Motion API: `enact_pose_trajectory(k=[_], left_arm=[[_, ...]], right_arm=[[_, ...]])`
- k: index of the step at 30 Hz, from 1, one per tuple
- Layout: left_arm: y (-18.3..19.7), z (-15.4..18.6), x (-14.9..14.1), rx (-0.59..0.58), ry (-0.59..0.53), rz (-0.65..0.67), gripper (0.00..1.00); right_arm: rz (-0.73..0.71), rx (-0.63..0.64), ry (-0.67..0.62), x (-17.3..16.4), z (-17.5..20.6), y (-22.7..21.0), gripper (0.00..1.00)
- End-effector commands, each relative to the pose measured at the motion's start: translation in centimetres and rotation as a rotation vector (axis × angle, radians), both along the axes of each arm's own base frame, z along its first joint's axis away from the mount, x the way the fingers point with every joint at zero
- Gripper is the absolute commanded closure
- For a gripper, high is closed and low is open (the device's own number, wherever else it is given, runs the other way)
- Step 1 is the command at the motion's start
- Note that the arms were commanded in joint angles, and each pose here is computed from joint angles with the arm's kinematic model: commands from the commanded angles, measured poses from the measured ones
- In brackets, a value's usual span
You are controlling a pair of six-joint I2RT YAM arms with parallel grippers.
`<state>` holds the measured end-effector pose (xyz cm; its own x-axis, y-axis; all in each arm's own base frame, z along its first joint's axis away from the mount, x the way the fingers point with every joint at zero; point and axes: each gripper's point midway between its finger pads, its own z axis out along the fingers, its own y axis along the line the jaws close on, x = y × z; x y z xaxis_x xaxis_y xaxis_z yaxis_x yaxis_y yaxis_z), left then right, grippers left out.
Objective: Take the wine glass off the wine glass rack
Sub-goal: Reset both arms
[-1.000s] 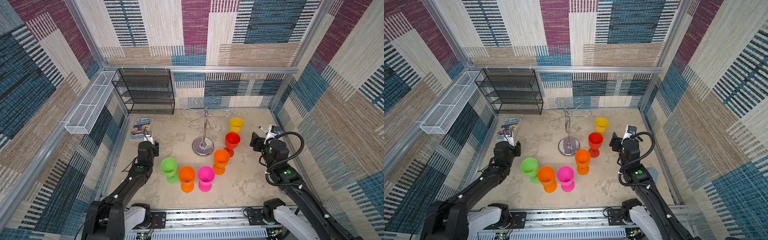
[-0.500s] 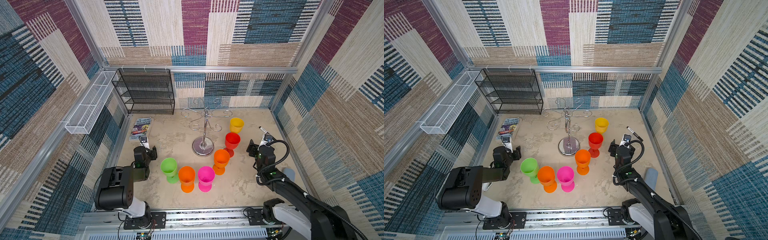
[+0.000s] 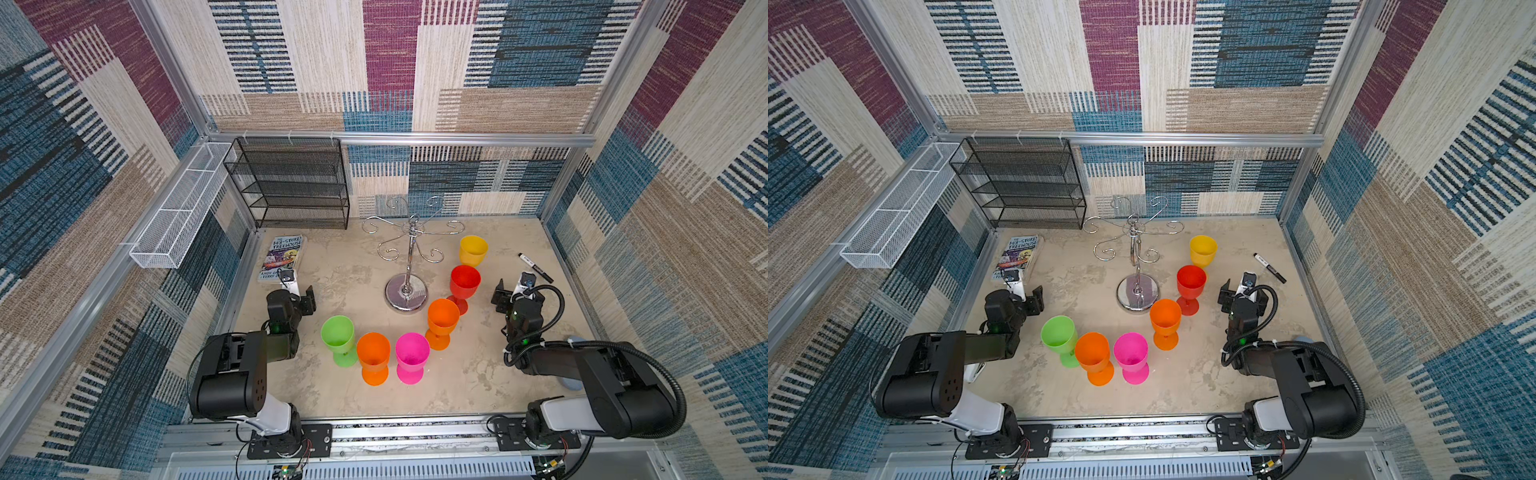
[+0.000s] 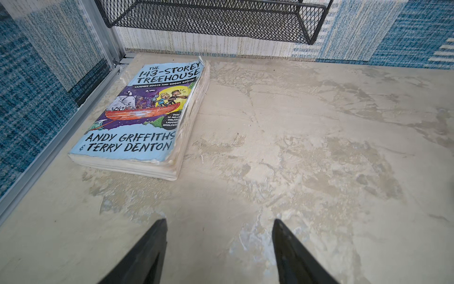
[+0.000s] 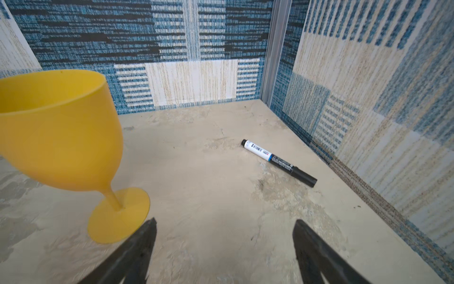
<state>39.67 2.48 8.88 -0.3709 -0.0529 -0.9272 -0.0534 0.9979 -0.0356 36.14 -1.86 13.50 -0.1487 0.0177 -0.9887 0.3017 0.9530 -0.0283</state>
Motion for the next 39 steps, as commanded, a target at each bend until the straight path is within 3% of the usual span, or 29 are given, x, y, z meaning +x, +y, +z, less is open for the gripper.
enact_pose_trajectory(k=[1,11,24,30,31,32,39], left_arm=[[-0.1,0.6,0.3,-0.017,-0.025,-0.006,0.29],[-0.1,0.5,0.3,-0.017,-0.023,-0.005,0.14],[-0.1,0.6,0.3,-0.018,-0.025,-0.005,0.13],[-0.1,0.6,0.3,-0.018,-0.025,-0.005,0.13],[-0.1,0.7,0.3,-0.018,-0.026,-0.005,0.1],[-0.2,0.6,0.3,-0.018,-0.024,-0.006,0.0],[-0.1,0.6,0.3,-0.017,-0.026,-0.004,0.0]], right_arm=[[0.011,-0.026,-0.15,0.4,3.3,-0.1,0.12],[0.107,0.042,-0.084,2.2,1.3,-0.4,0.09],[0.132,0.045,-0.084,2.2,1.2,-0.4,0.06],[0.197,0.016,-0.18,0.4,2.0,0.7,0.0],[0.187,0.033,-0.119,0.8,1.0,0.6,0.0],[0.181,0.025,-0.15,0.7,1.3,0.4,0.0],[0.181,0.03,-0.136,0.7,1.2,0.4,0.0]])
